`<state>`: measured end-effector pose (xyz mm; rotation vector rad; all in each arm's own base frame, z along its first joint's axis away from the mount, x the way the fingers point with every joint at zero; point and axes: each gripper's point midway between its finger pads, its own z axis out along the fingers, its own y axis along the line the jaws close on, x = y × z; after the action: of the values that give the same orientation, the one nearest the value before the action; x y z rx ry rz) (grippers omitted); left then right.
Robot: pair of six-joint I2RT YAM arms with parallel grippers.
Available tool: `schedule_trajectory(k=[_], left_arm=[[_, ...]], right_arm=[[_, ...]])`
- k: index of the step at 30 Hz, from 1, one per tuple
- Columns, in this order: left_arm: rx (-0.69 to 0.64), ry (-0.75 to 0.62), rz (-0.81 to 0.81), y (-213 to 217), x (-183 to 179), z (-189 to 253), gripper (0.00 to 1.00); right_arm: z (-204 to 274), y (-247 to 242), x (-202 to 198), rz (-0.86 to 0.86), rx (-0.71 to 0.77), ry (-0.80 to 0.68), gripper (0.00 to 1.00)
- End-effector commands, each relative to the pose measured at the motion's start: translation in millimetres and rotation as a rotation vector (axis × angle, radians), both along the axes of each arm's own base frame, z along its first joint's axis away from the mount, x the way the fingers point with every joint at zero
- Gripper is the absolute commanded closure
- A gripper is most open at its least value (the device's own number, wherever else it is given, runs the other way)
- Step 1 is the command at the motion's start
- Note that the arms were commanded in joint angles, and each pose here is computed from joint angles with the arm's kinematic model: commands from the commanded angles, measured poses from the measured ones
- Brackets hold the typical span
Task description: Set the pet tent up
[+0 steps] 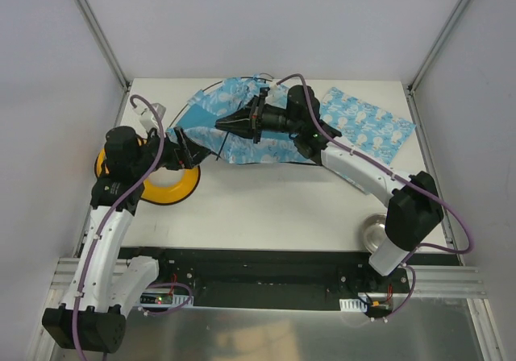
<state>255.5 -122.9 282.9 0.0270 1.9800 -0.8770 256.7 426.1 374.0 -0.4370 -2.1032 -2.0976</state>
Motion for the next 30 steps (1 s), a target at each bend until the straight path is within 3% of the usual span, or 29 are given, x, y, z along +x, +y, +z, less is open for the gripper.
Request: schedule_trajectory(k=[1,7,12,17,23,27,30], left_arm=[[-0.135,-0.213,-0.124,-33,-1,38,0.14],[-0.079,-0.332,-0.138,-55,7,28,0.09],[-0.003,-0.384,-0.167,-72,9,24,0.10],[0.091,-0.415,-0.095,-71,20,15,0.13],[0.140,-0.391,-0.087,-83,30,3,0.30],[0.142,-0.395,-0.075,-83,32,7,0.54],[0.133,-0.411,-0.074,-82,30,13,0.65]], right_arm=[[22,-11,41,-0.162,0.081,-0.024,1.00],[23,-9,48,-0.188,0.104,-0.010,1.00],[24,-10,51,-0.210,0.109,-0.004,1.00],[21,-11,54,-0.219,0.111,0.016,1.00],[19,-11,54,-0.227,0.110,0.020,1.00],[17,-11,53,-0.228,0.109,0.024,1.00],[13,-11,54,-0.233,0.102,0.027,1.00]])
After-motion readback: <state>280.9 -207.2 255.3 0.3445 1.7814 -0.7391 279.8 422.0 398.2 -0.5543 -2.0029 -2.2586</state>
